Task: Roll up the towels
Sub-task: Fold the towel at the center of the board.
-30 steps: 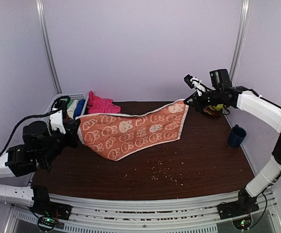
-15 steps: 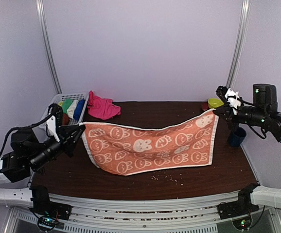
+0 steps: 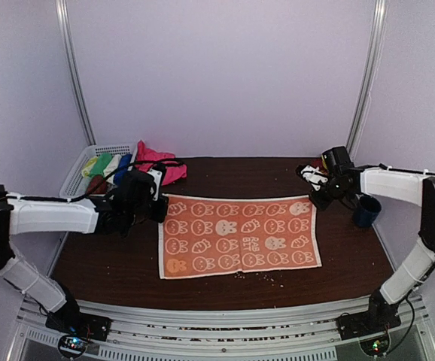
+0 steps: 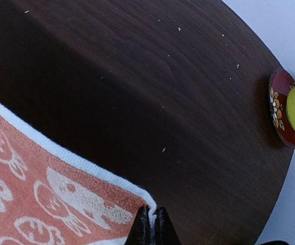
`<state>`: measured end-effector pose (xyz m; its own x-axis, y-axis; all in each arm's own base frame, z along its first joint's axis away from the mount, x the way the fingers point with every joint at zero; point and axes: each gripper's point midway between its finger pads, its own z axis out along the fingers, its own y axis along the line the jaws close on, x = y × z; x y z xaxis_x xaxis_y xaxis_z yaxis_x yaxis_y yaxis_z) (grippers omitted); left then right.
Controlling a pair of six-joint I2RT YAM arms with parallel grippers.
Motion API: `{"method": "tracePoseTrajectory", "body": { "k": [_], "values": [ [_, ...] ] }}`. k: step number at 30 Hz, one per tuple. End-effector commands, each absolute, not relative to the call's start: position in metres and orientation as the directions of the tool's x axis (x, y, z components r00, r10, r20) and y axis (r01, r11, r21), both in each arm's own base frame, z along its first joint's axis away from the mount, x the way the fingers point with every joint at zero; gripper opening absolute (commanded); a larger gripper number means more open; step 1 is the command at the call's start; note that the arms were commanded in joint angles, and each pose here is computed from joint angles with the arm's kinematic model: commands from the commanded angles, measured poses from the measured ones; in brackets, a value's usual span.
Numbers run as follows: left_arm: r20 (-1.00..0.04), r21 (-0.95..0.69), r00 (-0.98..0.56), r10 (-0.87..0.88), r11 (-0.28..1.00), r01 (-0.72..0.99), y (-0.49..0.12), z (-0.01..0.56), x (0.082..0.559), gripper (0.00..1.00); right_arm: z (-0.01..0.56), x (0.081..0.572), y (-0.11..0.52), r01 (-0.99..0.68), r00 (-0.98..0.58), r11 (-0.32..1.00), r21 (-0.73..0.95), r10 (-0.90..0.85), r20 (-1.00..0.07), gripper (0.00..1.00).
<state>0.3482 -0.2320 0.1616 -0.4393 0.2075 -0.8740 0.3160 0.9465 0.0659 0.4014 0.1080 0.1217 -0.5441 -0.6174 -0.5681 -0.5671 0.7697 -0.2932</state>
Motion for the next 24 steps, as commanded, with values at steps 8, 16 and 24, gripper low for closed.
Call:
{"method": "tracePoseTrajectory", "body": {
  "k": [8,16,24],
  "values": [
    [-0.898,0.124,-0.348,0.268,0.915,0.385,-0.277,0.125,0.497,0.00,0.098,0.538,0.100,-0.545,-0.536,0.802,-0.245,-0.558,-0.633,0.00],
    [-0.929,0.167,-0.227,0.293,0.877,0.451,-0.279,0.144,0.524,0.00,0.108,0.553,0.106,-0.621,-0.437,0.739,-0.263,-0.604,-0.666,0.00],
    [-0.943,0.201,-0.114,0.313,0.807,0.555,-0.280,0.152,0.488,0.00,0.117,0.527,0.097,-0.731,-0.347,0.640,-0.235,-0.646,-0.680,0.00]
  ]
}}
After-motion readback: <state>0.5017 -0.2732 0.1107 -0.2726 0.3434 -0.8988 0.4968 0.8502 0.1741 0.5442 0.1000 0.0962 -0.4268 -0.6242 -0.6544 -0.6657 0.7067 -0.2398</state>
